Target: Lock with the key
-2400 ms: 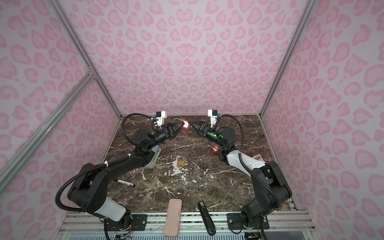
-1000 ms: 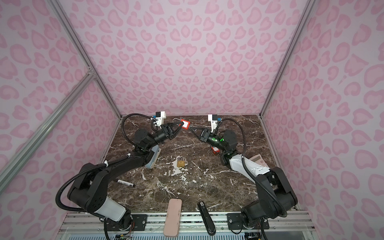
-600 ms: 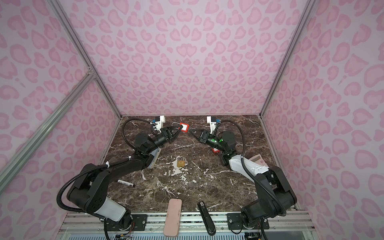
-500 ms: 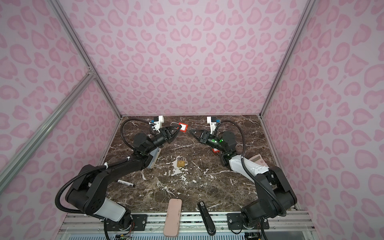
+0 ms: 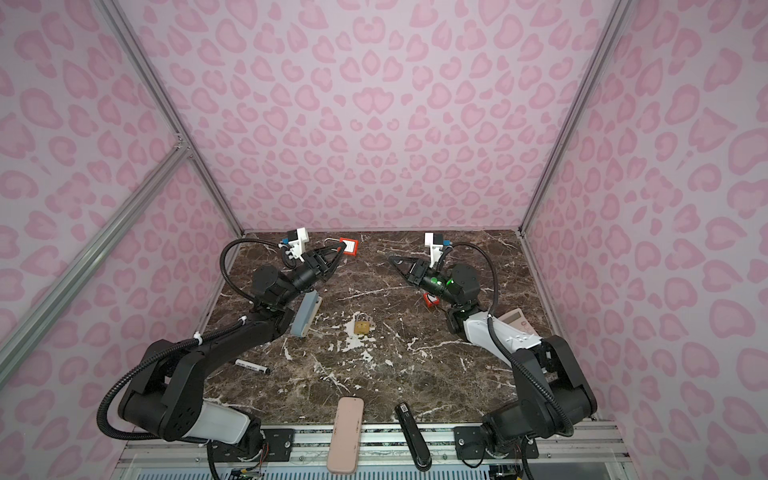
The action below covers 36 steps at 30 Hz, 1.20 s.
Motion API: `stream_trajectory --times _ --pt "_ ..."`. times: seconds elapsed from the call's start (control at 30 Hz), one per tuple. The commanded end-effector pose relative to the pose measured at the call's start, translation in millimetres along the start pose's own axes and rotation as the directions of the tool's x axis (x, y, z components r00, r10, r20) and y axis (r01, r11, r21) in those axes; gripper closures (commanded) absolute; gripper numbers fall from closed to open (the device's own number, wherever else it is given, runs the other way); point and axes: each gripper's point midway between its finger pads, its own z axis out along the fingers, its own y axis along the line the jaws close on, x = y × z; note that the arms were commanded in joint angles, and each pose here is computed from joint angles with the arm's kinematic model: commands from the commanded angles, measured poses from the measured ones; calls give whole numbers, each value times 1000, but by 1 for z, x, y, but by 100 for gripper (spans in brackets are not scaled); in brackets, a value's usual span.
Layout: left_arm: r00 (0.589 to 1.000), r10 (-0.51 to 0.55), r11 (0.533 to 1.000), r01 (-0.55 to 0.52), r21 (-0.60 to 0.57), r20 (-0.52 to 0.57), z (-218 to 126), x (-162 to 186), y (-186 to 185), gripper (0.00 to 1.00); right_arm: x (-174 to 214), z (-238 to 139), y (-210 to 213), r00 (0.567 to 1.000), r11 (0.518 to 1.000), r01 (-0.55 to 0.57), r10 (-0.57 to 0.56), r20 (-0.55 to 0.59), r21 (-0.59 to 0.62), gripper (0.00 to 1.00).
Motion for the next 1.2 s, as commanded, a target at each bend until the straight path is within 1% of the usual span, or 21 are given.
stream_trajectory --times 0.0,0.07,0.13,0.23,0.27,0.4,0.5,0.7,0.77,0.83,1.1,1.17 --pt "991 68 986 -85 -144 -118 2 17 29 97 -5 -6 1 1000 1000 19 -19 17 3 100" --pt "975 79 961 -130 -242 -208 0 33 55 97 -8 -9 -1 999 1000 26 -27 23 16 100" --pt "953 61 930 -162 -329 -296 -5 52 79 97 -8 -11 -3 999 999 32 -32 23 34 100" --pt "898 21 884 -222 -411 -439 -11 87 108 97 -8 -16 -9 999 997 37 -39 28 66 100" --pt "874 2 872 -240 -427 -486 -13 101 118 97 -9 -18 -11 999 996 39 -41 30 79 100" --pt "793 -62 839 -288 -462 -606 -18 142 150 97 -9 -22 -18 998 993 38 -42 38 114 100" --pt "739 -72 840 -317 -440 -670 -15 165 162 97 -10 -25 -23 998 989 34 -41 47 145 100" --pt "649 -110 818 -371 -440 -752 -13 192 185 97 -9 -30 -28 998 981 47 -55 40 188 100" --pt "629 -121 806 -389 -445 -768 -16 197 192 97 -10 -32 -31 998 979 46 -56 42 199 100" --pt "617 -134 795 -401 -456 -775 -19 201 198 97 -9 -34 -33 998 978 44 -54 43 206 100" --pt "600 -154 765 -431 -480 -785 -26 205 211 97 -9 -34 -37 998 977 37 -47 43 210 100" --pt "598 -158 762 -433 -482 -786 -25 205 212 95 -9 -33 -36 998 978 38 -48 43 205 100"
